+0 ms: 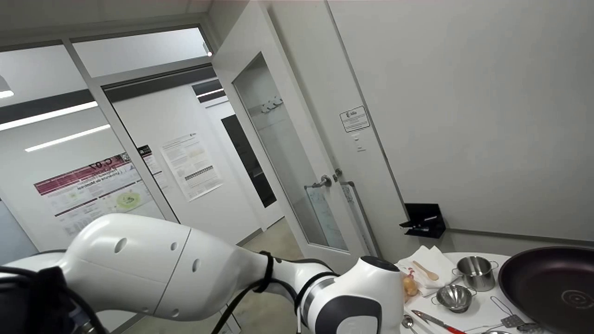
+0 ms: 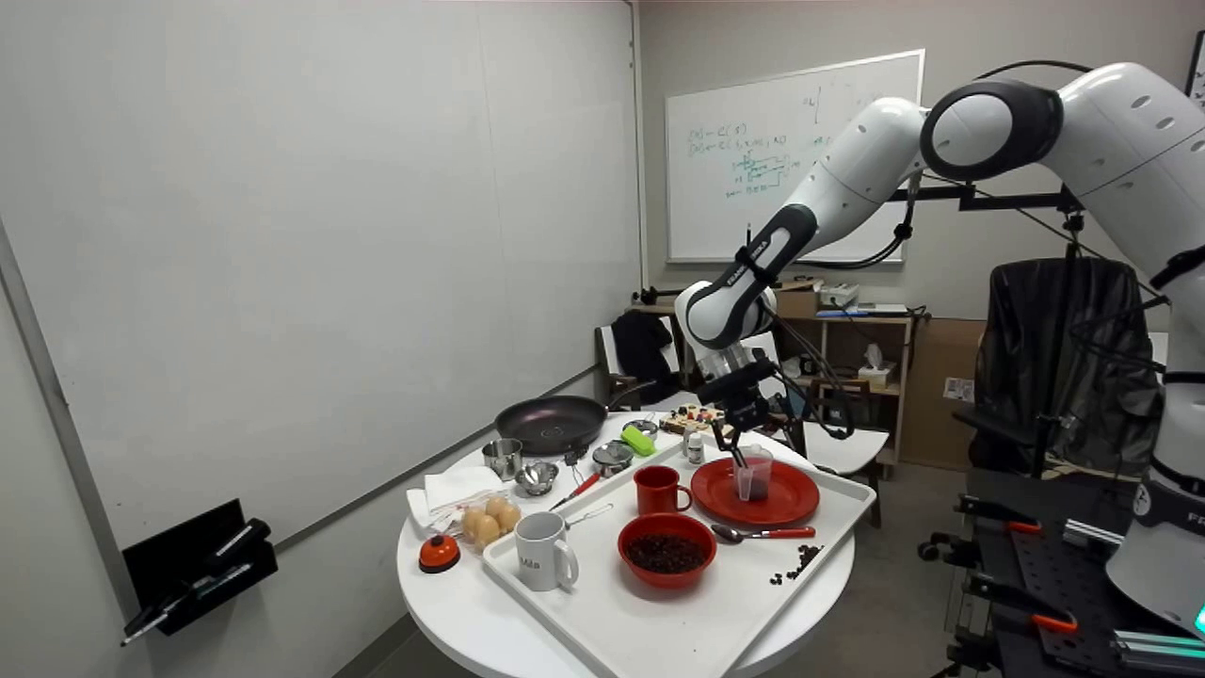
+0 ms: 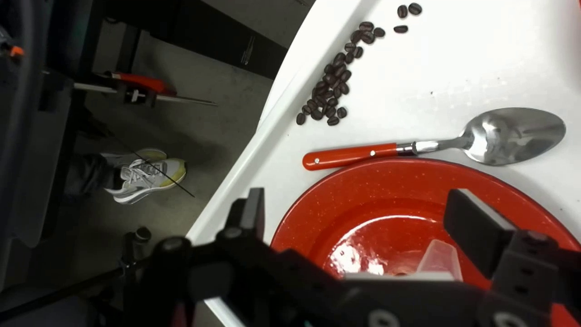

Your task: Pour a portion of the contents inside the clear jar into the red bowl

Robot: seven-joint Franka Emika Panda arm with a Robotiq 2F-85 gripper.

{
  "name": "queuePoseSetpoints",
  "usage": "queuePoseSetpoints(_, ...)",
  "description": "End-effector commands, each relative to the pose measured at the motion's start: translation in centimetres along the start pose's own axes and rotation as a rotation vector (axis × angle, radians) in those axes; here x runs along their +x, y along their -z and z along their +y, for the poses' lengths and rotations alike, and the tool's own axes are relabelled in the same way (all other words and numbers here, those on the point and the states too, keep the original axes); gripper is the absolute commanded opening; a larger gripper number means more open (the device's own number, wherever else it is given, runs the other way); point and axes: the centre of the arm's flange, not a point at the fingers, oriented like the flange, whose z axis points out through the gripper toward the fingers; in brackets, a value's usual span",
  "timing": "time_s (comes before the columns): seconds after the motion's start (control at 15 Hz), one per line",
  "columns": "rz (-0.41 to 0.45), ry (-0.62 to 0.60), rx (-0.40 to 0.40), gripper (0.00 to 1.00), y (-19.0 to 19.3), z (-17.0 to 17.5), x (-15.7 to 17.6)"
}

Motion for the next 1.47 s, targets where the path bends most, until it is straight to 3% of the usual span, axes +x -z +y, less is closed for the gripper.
queuePoseSetpoints(0.0,0.023,-0.100,0.019,1.00,0.4,0.8,-0.5)
queuePoseSetpoints(0.4,0.069,-0.431,0.099,1.00,0.9,0.8,0.1)
queuePoseSetpoints(0.8,0.060,-0.399,0.078,1.00,0.6,0.3,1.2)
queuePoseSetpoints(1.13,0.255,-0.415,0.284,1.00,1.2,-0.1,0.5)
queuePoseSetpoints(1.4,0.240,-0.392,0.268,1.00,1.2,-1.4,1.2)
